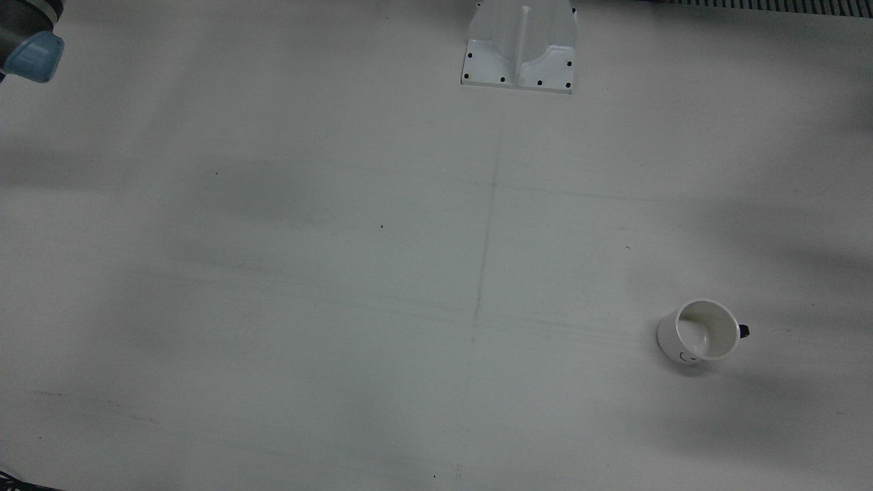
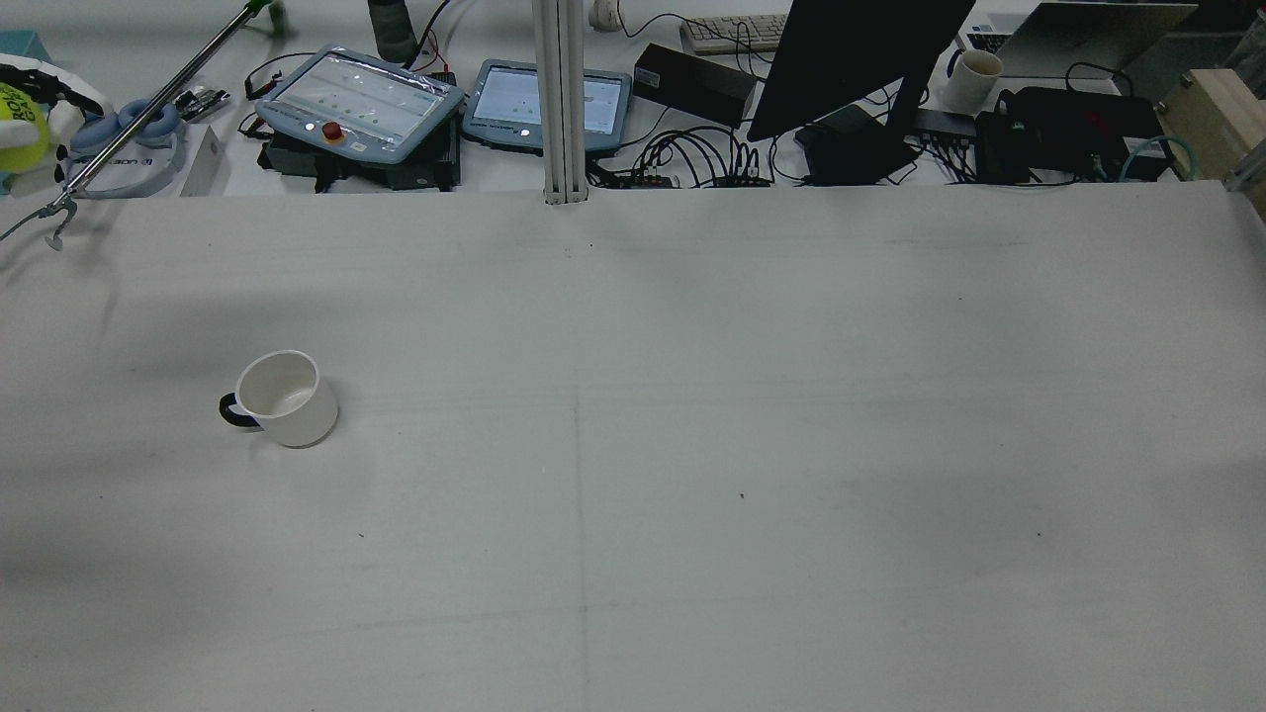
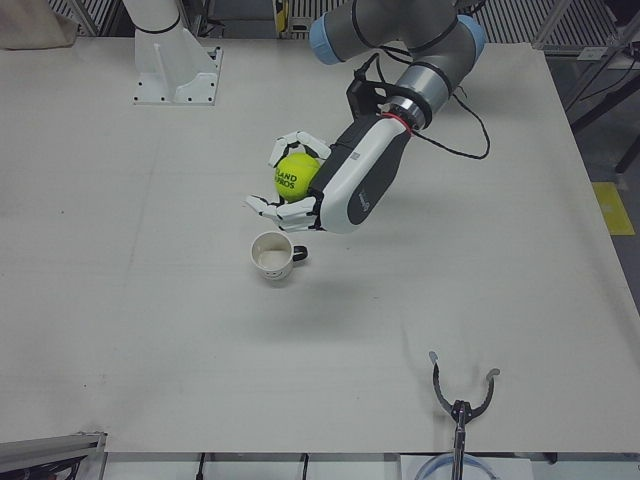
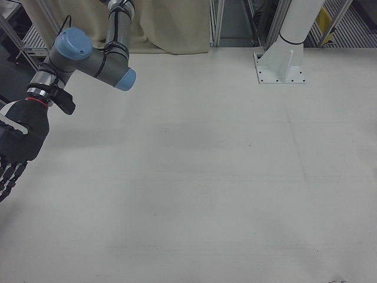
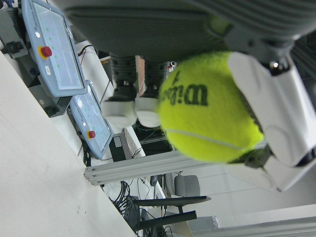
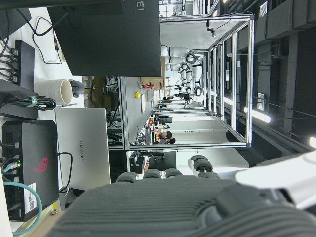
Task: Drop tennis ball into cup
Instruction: 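Carry the tennis ball with the left hand toward the white mug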
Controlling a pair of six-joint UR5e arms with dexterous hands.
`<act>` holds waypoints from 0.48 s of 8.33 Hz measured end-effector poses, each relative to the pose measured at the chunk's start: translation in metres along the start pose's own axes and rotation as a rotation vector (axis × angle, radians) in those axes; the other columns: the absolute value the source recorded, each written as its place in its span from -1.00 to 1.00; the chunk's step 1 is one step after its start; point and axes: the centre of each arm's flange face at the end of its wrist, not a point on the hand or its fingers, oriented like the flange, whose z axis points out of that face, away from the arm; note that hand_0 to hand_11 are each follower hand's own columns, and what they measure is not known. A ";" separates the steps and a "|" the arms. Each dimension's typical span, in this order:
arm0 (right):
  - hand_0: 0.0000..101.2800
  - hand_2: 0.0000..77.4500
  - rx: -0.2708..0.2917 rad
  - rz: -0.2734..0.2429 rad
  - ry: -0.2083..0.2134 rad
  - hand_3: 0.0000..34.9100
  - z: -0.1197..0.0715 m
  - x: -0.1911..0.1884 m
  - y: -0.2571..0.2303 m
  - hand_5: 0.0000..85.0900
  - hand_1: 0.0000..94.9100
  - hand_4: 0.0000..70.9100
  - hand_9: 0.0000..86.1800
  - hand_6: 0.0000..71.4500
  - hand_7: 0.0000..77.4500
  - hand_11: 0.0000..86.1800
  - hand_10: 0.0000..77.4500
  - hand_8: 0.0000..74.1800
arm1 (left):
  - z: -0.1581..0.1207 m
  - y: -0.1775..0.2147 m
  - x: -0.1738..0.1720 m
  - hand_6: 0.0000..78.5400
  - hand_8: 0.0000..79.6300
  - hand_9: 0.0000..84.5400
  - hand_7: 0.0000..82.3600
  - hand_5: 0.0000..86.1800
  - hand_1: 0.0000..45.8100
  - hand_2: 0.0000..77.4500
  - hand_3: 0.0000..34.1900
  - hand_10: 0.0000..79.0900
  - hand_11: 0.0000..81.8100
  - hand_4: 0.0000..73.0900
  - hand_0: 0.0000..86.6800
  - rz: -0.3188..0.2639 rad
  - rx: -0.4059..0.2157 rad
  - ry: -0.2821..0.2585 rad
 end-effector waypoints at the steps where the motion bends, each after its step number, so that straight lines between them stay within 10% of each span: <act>1: -1.00 -0.99 0.000 0.000 0.000 -1.00 0.000 0.000 0.000 -1.00 -0.99 -1.00 -1.00 -1.00 -1.00 -0.99 -1.00 -1.00 | 0.008 0.004 -0.018 0.33 0.59 0.68 0.35 -0.58 -0.71 0.35 -1.00 0.41 0.72 0.34 -0.07 0.013 -0.013 -0.023; 4: -1.00 -0.99 0.000 0.001 0.000 -1.00 0.000 0.000 0.000 -1.00 -0.99 -1.00 -1.00 -1.00 -1.00 -0.99 -1.00 -1.00 | 0.031 0.017 -0.072 0.33 0.55 0.64 0.35 -0.56 -0.74 0.18 -1.00 0.41 0.72 0.31 -0.11 0.042 -0.043 -0.067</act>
